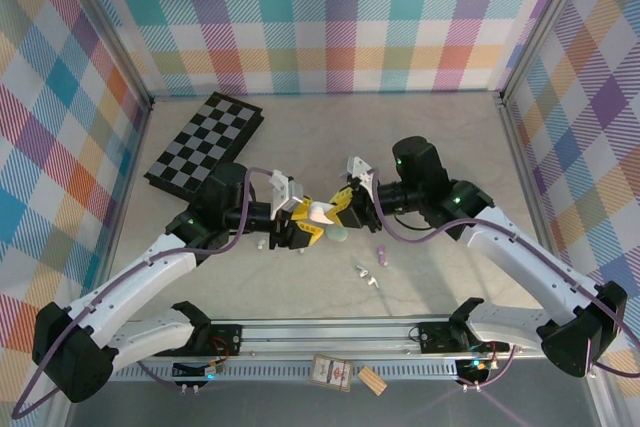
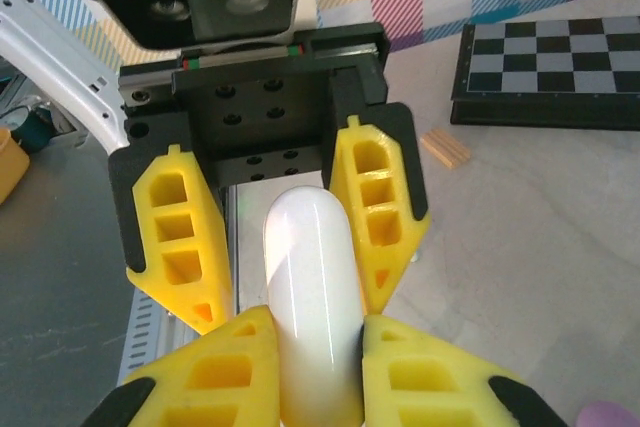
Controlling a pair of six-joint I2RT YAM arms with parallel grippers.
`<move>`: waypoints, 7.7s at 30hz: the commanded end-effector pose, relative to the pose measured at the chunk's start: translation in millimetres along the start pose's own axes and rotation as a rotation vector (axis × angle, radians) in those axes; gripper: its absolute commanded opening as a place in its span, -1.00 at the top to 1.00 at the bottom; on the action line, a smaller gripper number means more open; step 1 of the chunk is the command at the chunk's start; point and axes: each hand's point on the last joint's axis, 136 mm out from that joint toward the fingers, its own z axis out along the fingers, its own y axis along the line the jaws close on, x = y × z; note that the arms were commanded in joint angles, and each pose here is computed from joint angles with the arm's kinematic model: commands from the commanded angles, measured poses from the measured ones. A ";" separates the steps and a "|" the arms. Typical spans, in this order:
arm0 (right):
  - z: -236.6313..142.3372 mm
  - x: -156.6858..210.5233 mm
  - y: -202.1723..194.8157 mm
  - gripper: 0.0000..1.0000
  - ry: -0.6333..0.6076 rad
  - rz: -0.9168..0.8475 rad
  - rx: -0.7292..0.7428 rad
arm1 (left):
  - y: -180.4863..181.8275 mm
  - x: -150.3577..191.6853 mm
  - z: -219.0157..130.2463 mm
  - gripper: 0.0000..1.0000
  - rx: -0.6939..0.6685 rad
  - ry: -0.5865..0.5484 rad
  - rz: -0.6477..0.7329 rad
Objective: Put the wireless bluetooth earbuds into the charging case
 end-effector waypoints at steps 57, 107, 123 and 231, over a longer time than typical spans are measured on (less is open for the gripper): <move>-9.3 25.0 -57.5 -0.81 0.049 0.033 0.510 | -11.1 10.2 5.7 0.83 0.023 -0.064 0.229; 19.7 261.1 -30.4 -0.04 0.721 1.108 0.314 | -9.1 61.9 -2.9 0.88 -0.054 -0.009 0.330; 36.6 288.1 -30.4 -0.01 0.760 1.064 0.288 | -10.5 65.2 -2.7 0.88 -0.042 0.002 0.327; 20.6 58.9 -24.6 0.71 0.130 -0.098 0.383 | 28.3 72.9 29.2 0.91 -0.004 0.047 -0.036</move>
